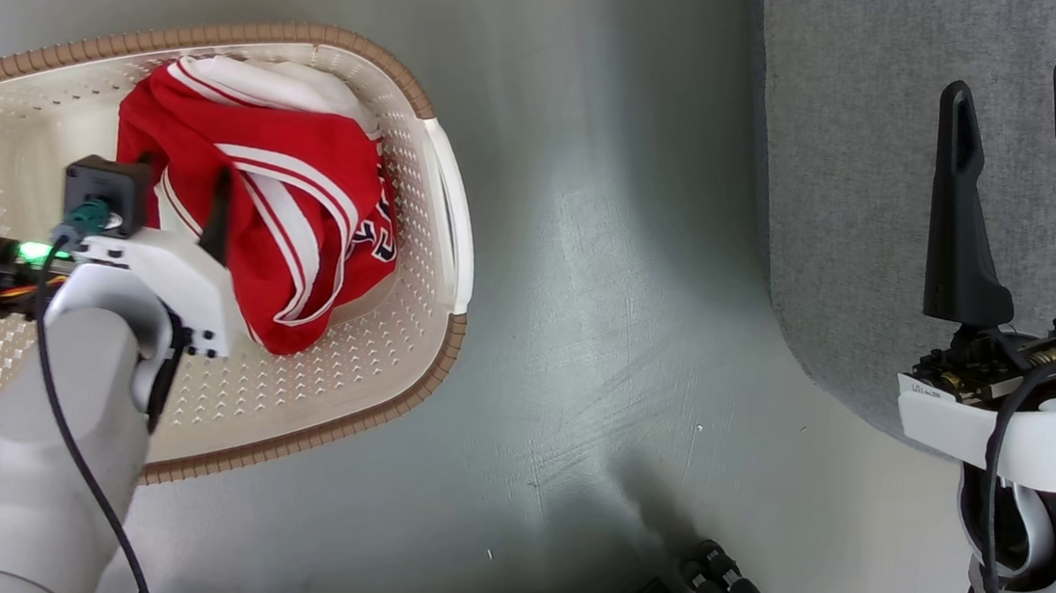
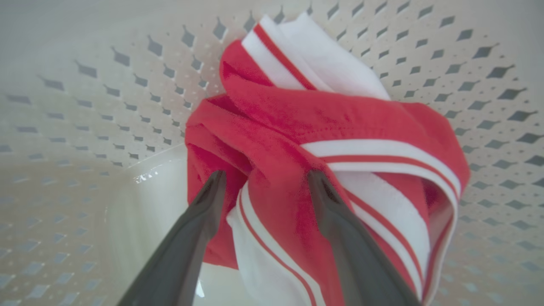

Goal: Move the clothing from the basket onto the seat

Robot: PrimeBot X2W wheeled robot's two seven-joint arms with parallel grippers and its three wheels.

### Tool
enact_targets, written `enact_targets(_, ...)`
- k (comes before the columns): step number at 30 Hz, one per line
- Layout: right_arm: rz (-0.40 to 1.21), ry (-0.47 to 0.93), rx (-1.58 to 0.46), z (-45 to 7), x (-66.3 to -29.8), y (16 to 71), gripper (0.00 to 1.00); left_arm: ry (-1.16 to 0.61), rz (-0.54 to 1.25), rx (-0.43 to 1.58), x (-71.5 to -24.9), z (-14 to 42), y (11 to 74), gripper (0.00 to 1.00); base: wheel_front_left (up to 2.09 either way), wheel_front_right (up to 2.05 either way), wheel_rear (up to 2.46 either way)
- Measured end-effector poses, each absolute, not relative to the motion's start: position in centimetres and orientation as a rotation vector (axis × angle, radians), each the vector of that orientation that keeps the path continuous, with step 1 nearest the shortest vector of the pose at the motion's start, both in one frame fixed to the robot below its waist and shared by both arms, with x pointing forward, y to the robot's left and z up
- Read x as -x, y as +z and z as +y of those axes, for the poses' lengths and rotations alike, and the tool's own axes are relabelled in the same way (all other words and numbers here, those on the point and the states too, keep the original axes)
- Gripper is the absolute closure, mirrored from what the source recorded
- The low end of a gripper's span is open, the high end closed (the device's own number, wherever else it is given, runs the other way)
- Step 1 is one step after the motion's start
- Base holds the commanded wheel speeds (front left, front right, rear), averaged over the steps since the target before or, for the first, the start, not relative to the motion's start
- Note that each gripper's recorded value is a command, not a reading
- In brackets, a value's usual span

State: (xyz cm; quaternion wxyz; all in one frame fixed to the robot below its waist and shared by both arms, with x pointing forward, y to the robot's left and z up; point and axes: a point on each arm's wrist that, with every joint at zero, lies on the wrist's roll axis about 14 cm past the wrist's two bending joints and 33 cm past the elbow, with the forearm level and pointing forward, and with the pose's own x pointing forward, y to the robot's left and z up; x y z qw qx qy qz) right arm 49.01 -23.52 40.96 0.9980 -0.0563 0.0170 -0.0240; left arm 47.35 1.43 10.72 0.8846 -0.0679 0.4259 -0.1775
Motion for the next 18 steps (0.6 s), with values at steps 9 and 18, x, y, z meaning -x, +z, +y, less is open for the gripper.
enact_targets(9,0.022,-0.036,0.116,-23.2,-49.6,40.9,0.00,-0.404,0.894,0.175,-47.0,0.6,10.8,1.00,0.00,0.00,0.00)
enact_targets(18,0.010,-0.037,0.120,-23.3,-50.0,41.1,0.00,-0.404,0.858,0.184,-47.6,1.0,11.5,1.00,0.00,0.00,0.00)
